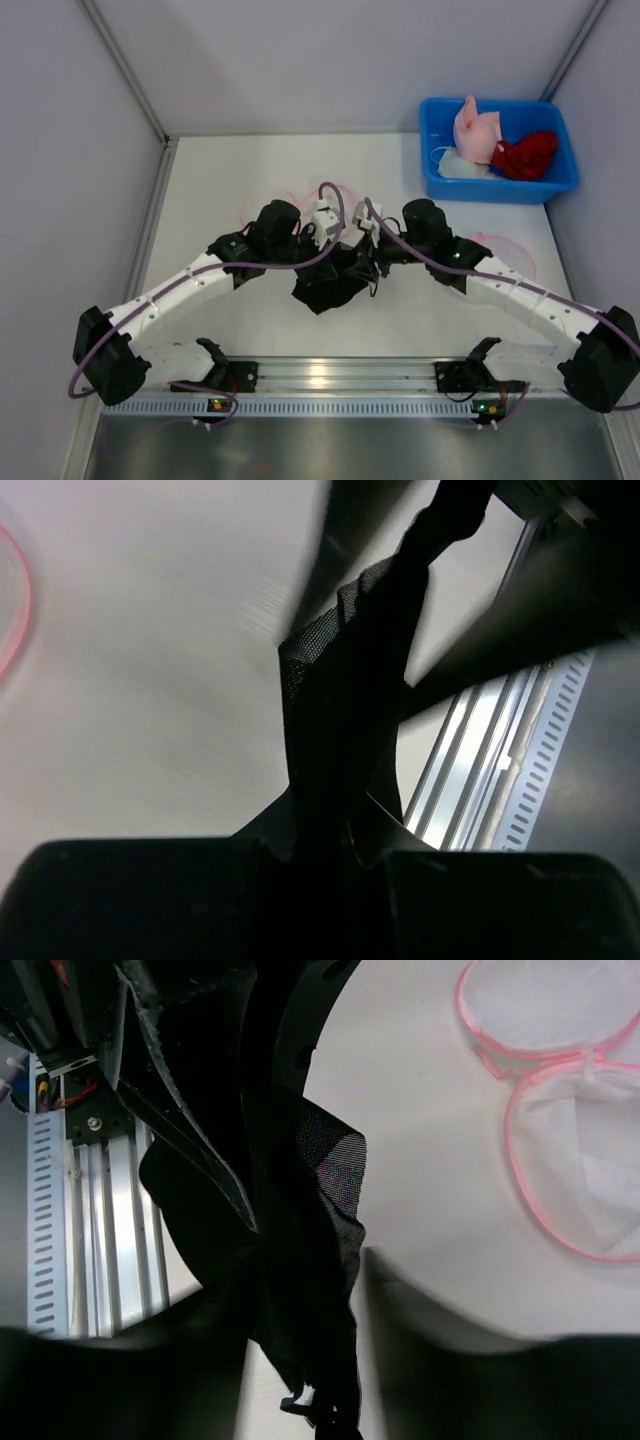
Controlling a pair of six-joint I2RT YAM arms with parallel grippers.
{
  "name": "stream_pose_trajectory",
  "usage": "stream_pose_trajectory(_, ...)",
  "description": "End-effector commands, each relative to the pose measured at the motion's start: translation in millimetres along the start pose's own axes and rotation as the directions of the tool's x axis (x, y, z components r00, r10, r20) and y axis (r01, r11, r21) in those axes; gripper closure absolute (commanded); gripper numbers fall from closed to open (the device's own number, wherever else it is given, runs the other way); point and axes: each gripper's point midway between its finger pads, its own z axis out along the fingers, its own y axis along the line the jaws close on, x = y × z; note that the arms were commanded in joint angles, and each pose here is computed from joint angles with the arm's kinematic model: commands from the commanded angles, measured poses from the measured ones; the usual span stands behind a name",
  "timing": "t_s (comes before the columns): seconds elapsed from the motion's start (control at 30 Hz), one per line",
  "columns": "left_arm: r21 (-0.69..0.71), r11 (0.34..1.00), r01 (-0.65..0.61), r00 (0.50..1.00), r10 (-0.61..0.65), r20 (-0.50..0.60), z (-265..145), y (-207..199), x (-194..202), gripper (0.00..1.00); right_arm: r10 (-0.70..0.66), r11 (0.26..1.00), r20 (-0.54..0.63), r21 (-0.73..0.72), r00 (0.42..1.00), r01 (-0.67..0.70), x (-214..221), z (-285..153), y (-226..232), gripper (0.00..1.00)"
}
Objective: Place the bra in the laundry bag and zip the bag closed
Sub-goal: Adjust the bra, then move the laundry bag to the center of the board.
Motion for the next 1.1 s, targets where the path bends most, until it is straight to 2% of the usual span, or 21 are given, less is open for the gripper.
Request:
stream_pose_trajectory(0.0,0.043,0.996,0.080,0.990,-0.084,0.111,-13,0,-36,1.00,0.004,0.998,0.119,0.067,0.993,-0.012,-58,1,-29,0.39)
stream_pose_trajectory(0.03,0.016,0.993,0.117,0.984,-0.118,0.135,-21,15,-41,1.00,0.073,0.992,0.132,0.088,0.989,-0.085,-62,0,-41,0.31)
stream_pose_trajectory(0.1,-0.005,0.981,0.193,0.966,-0.189,0.179,-34,37,-48,1.00,0.185,0.964,0.155,0.163,0.970,-0.210,-67,-6,-87,0.22)
stream_pose_trajectory(0.17,-0.016,0.973,0.231,0.949,-0.222,0.223,-45,51,-59,1.00,0.233,0.925,0.206,0.254,0.950,-0.282,-79,-23,-133,0.17)
stream_pose_trajectory(0.27,-0.036,0.954,0.298,0.914,-0.274,0.300,-65,77,-73,1.00,0.334,0.856,0.184,0.351,0.925,-0.379,-56,-24,-187,0.17)
stream_pose_trajectory(0.3,-0.046,0.948,0.315,0.904,-0.285,0.318,-70,84,-76,1.00,0.339,0.848,0.168,0.371,0.926,-0.378,-54,-17,-204,0.23)
stream_pose_trajectory(0.37,-0.057,0.930,0.363,0.878,-0.321,0.356,-83,102,-82,1.00,0.349,0.841,0.144,0.388,0.926,-0.378,-47,-9,-220,0.24)
stream_pose_trajectory(0.43,-0.064,0.910,0.409,0.850,-0.354,0.390,-96,120,-84,1.00,0.380,0.827,0.116,0.402,0.918,-0.393,-35,6,-239,0.32)
stream_pose_trajectory(0.47,-0.066,0.900,0.431,0.837,-0.372,0.401,-101,125,-85,1.00,0.376,0.828,0.121,0.401,0.919,-0.392,-41,11,-246,0.33)
stream_pose_trajectory(0.5,-0.071,0.889,0.452,0.826,-0.387,0.410,-105,132,-83,1.00,0.412,0.813,0.092,0.411,0.906,-0.412,-21,23,-256,0.34)
stream_pose_trajectory(0.6,-0.095,0.858,0.505,0.788,-0.413,0.456,-125,154,-81,1.00,0.417,0.813,0.052,0.426,0.908,-0.398,-4,42,-270,0.38)
stream_pose_trajectory(0.8,-0.095,0.834,0.543,0.757,-0.438,0.485,-140,163,-73,1.00,0.386,0.834,-0.054,0.446,0.921,-0.324,30,75,-267,0.40)
stream_pose_trajectory(0.93,-0.091,0.830,0.551,0.752,-0.446,0.485,-140,157,-67,1.00,0.381,0.839,-0.108,0.457,0.918,-0.295,50,92,-262,0.46)
stream_pose_trajectory(0.97,-0.090,0.828,0.554,0.750,-0.449,0.485,-140,156,-65,1.00,0.377,0.844,-0.115,0.453,0.919,-0.289,52,96,-259,0.48)
stream_pose_trajectory(1.07,-0.092,0.821,0.564,0.749,-0.461,0.475,-139,152,-59,1.00,0.381,0.847,-0.136,0.447,0.915,-0.287,60,102,-254,0.65)
